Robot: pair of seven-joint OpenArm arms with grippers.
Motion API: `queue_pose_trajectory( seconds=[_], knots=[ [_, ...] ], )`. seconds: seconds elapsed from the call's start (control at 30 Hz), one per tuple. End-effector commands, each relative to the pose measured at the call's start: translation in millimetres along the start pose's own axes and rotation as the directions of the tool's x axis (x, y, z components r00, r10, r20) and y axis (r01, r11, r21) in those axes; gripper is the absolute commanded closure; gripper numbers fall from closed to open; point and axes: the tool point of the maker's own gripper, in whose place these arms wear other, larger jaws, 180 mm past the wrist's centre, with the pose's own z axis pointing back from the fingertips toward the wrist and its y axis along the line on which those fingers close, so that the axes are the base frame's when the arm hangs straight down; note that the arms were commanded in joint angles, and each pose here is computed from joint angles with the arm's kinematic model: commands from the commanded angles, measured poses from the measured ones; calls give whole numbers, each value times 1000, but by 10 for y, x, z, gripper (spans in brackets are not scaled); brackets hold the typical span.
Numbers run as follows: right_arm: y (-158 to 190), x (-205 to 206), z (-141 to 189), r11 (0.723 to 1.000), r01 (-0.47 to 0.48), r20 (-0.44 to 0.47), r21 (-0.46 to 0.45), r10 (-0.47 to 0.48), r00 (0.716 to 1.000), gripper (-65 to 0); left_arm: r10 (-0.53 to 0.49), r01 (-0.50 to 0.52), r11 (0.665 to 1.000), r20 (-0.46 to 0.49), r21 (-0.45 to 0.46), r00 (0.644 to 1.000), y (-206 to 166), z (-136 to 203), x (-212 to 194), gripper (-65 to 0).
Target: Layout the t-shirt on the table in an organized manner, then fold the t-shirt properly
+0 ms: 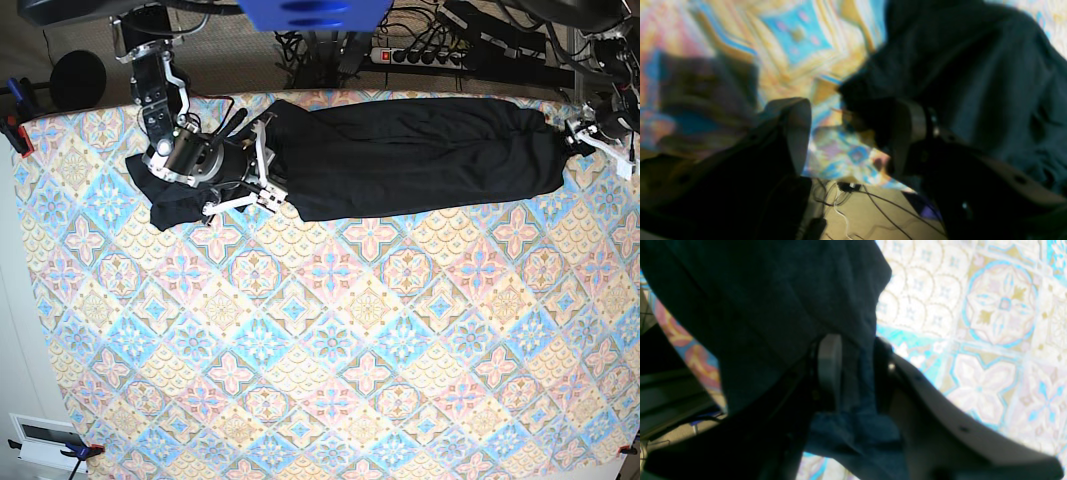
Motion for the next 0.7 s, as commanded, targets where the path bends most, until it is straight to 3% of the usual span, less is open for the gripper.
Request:
queue_pose_trajectory(
  seconds=[0.0,0.27,0.67],
  knots=[
    [-49,96,41,1000,-11,35,-13,11,999,-158,-16,17,1000,41,-6,999,-7,66,156,-375],
    [-54,101,42,1000,-12,36,-14,12,999,-158,-87,80,993,-72,-91,994,-380,-223,-145,-375],
    [-53,94,40,1000,-11,33,-13,11,999,-158,-5,-11,978,-76,-210,997,-595,-216,-312,-372]
  ],
)
